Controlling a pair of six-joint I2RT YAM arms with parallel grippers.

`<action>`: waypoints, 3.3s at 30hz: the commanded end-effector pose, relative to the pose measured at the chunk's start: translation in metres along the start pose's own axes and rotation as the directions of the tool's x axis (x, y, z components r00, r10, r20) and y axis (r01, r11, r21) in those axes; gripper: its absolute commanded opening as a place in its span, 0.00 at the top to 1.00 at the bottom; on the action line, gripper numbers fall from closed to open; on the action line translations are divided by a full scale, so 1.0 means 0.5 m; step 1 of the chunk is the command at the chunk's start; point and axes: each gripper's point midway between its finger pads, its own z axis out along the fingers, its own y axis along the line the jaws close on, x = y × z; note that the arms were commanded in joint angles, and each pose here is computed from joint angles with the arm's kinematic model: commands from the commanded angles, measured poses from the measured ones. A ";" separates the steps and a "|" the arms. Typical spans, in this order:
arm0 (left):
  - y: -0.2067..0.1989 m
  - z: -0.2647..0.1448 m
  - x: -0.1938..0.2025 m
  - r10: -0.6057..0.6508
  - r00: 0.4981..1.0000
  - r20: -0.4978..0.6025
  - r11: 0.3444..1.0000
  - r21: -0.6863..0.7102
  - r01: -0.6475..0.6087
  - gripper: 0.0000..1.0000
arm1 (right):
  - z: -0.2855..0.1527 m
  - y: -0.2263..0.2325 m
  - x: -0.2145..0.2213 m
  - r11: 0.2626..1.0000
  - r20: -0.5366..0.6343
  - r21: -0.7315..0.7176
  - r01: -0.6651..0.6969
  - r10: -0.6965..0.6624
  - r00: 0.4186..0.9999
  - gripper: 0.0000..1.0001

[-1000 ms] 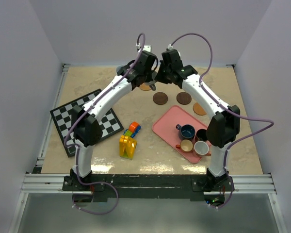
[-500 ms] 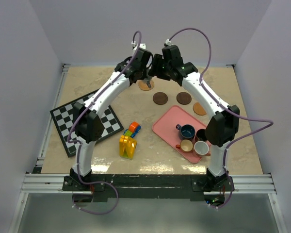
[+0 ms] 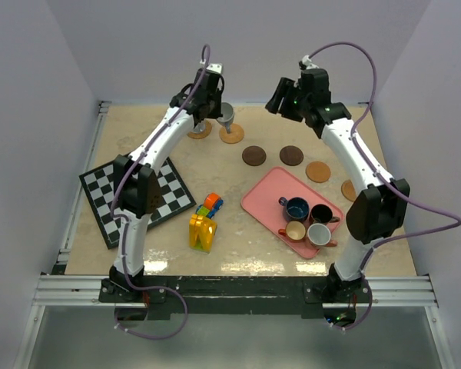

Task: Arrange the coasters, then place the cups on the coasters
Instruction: Place the cup on the coaster.

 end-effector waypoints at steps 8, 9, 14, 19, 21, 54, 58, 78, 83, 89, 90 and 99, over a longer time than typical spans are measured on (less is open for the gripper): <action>-0.052 0.036 -0.080 0.096 0.985 0.143 0.981 0.155 -0.118 1.00 | 0.022 0.108 -0.062 0.952 0.077 -0.262 0.160 -0.144 0.987 0.37; -0.049 0.034 -0.079 0.086 0.986 0.143 0.983 0.146 -0.107 1.00 | 0.029 0.112 -0.062 0.949 0.071 -0.270 0.165 -0.152 0.986 0.38; -0.045 0.029 -0.064 0.037 0.994 0.107 0.989 0.139 -0.052 1.00 | 0.073 0.117 -0.034 0.947 0.032 -0.248 0.204 -0.202 0.979 0.44; -0.050 0.017 -0.045 0.003 0.998 0.061 0.988 0.155 -0.013 1.00 | 0.119 0.133 0.005 0.944 0.010 -0.215 0.250 -0.254 0.967 0.46; -0.050 0.013 -0.040 0.005 0.999 0.051 0.988 0.153 -0.013 1.00 | 0.133 0.138 0.010 0.940 0.014 -0.205 0.271 -0.274 0.962 0.48; -0.031 -0.143 -0.114 0.046 0.968 0.247 0.994 0.086 -0.070 0.32 | 0.220 0.109 0.013 0.955 0.023 0.014 0.297 -0.298 0.954 1.00; 0.026 -0.190 -0.125 0.064 0.947 0.313 0.998 0.004 -0.069 0.19 | 0.229 0.099 -0.009 0.957 0.049 0.033 0.289 -0.290 0.956 1.00; 0.264 -0.260 -0.120 -0.007 0.931 0.365 0.991 -0.119 0.054 0.13 | 0.328 0.063 0.015 0.956 0.049 0.075 0.283 -0.287 0.957 1.00; 0.264 -0.245 -0.110 -0.033 0.931 0.363 0.992 -0.102 0.075 0.13 | 0.342 0.056 0.016 0.956 0.060 0.086 0.279 -0.284 0.957 1.00; 0.281 -0.242 -0.109 -0.025 0.932 0.361 0.989 -0.126 0.075 0.13 | 0.358 0.059 0.025 0.958 0.058 0.072 0.276 -0.280 0.958 1.00; 0.282 -0.240 -0.108 -0.028 0.933 0.360 0.989 -0.125 0.078 0.13 | 0.359 0.059 0.028 0.958 0.052 0.069 0.278 -0.282 0.958 1.00; 0.287 -0.234 -0.101 -0.037 0.935 0.352 0.989 -0.123 0.086 0.13 | 0.370 0.044 0.054 0.957 0.016 0.076 0.281 -0.283 0.959 1.00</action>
